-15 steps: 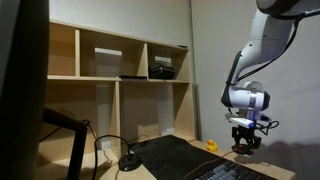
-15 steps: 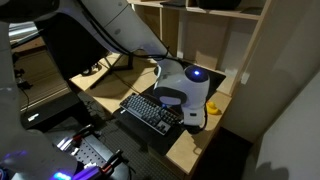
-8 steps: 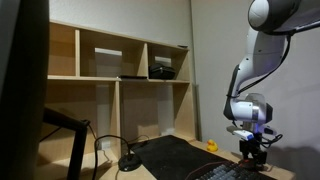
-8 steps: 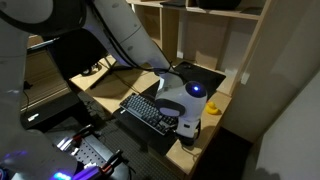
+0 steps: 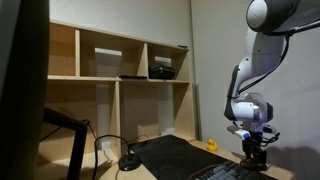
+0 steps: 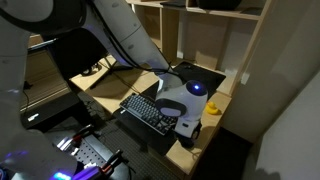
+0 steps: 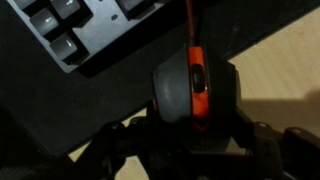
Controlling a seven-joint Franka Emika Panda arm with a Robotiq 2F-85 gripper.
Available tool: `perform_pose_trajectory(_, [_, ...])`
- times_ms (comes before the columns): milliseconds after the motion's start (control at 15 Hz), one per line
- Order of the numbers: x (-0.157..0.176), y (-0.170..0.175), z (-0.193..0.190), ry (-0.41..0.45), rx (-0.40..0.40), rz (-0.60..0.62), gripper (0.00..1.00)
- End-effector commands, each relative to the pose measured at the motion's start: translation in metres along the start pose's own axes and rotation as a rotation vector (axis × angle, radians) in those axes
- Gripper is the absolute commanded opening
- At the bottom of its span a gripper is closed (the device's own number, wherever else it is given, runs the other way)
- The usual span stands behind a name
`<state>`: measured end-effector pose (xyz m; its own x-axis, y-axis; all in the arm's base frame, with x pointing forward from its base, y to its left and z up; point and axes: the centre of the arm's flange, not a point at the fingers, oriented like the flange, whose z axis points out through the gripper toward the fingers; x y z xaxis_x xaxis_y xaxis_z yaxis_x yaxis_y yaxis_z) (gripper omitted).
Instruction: Move the mouse from the left to the right end of the keyboard
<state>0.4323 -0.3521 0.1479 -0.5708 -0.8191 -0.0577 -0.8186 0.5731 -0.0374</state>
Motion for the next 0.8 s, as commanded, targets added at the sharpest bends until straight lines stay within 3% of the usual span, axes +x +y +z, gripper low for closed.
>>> perform_pose_trajectory(0, [-0.0028,-0.0038,0.0027,0.049,-0.045,0.162,0.44])
perform_pose_trajectory(467, [-0.0076,-0.0054,0.0023,0.06,-0.083,0.351,0.44])
perform_pose_trajectory(533, [-0.0078,-0.0063,0.0027,0.057,-0.071,0.37,0.59])
perform_pose_trajectory(600, [-0.0078,-0.0069,0.003,0.055,-0.058,0.38,0.6])
perform_pose_trajectory(667, [-0.008,-0.0077,0.0033,0.052,-0.046,0.389,0.92])
perform_pose_trajectory(733, [-0.0082,-0.0078,0.0034,0.05,-0.039,0.387,0.93])
